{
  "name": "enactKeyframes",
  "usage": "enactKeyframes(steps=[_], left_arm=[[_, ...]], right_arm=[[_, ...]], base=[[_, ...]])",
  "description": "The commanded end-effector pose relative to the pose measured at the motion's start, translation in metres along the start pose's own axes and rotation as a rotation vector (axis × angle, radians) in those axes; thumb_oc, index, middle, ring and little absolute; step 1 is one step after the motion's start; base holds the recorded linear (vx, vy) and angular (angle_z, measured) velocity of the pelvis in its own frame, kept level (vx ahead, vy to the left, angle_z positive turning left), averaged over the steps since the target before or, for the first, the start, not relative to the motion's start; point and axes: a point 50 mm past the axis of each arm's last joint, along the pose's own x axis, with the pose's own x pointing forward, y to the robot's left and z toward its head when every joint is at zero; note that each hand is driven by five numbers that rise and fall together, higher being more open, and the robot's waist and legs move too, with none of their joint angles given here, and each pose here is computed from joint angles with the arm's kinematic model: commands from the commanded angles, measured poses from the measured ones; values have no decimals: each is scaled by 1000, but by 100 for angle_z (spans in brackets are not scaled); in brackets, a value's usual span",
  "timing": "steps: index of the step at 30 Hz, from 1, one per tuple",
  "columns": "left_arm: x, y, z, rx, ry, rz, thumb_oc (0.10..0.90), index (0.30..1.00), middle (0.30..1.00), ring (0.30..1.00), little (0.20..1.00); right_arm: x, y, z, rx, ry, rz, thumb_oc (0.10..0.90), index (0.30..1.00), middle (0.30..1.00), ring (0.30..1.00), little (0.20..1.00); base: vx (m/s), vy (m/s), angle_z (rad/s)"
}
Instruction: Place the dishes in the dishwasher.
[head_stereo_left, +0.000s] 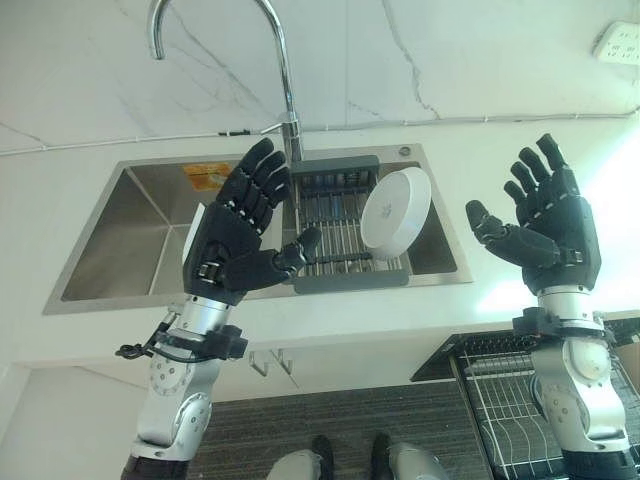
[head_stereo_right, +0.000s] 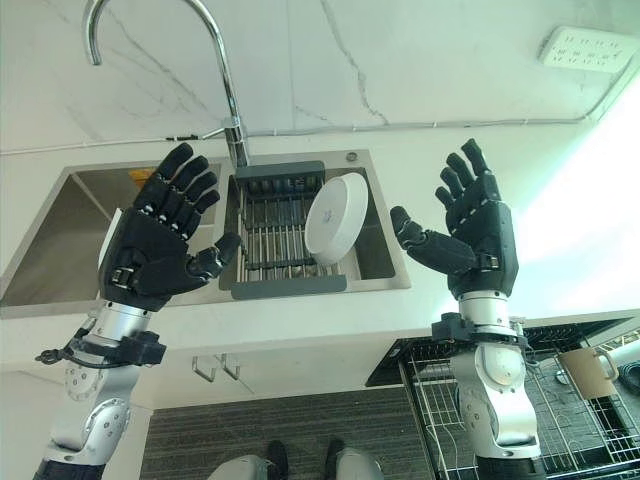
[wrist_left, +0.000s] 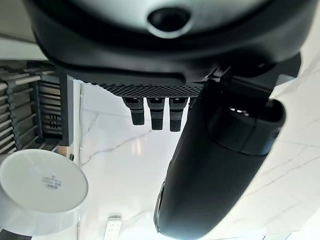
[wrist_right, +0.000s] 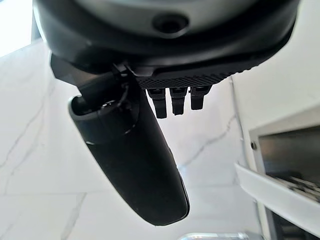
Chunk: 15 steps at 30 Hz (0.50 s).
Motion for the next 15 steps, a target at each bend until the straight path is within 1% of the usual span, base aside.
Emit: enactKeyframes(steps=[1, 5, 6, 9, 15], left_arm=[[16, -14, 32, 25, -204, -79, 800, 900, 900, 900, 900], [18, -16, 29, 20, -197, -97, 800, 900, 900, 900, 900], [20, -18, 27, 21, -193, -108, 800, 900, 900, 900, 900], [20, -19, 25, 19, -186, -115, 800, 900, 900, 900, 900], [21, -19, 21, 17, -170, -120, 800, 900, 900, 900, 900]], right_arm=[[20, 1, 36, 68, -235, 18, 800, 900, 900, 900, 900], [26, 3, 24, 126, -157, 31, 800, 900, 900, 900, 900], [30, 7, 11, 204, -67, 69, 800, 900, 900, 900, 900], [31, 10, 2, 245, -15, 98, 800, 900, 900, 900, 900], [37, 12, -11, 247, 48, 110, 800, 900, 900, 900, 900]], base=[[52, -51, -2], [40, -52, 0], [25, -50, 4], [25, -34, 4], [20, -7, 5]])
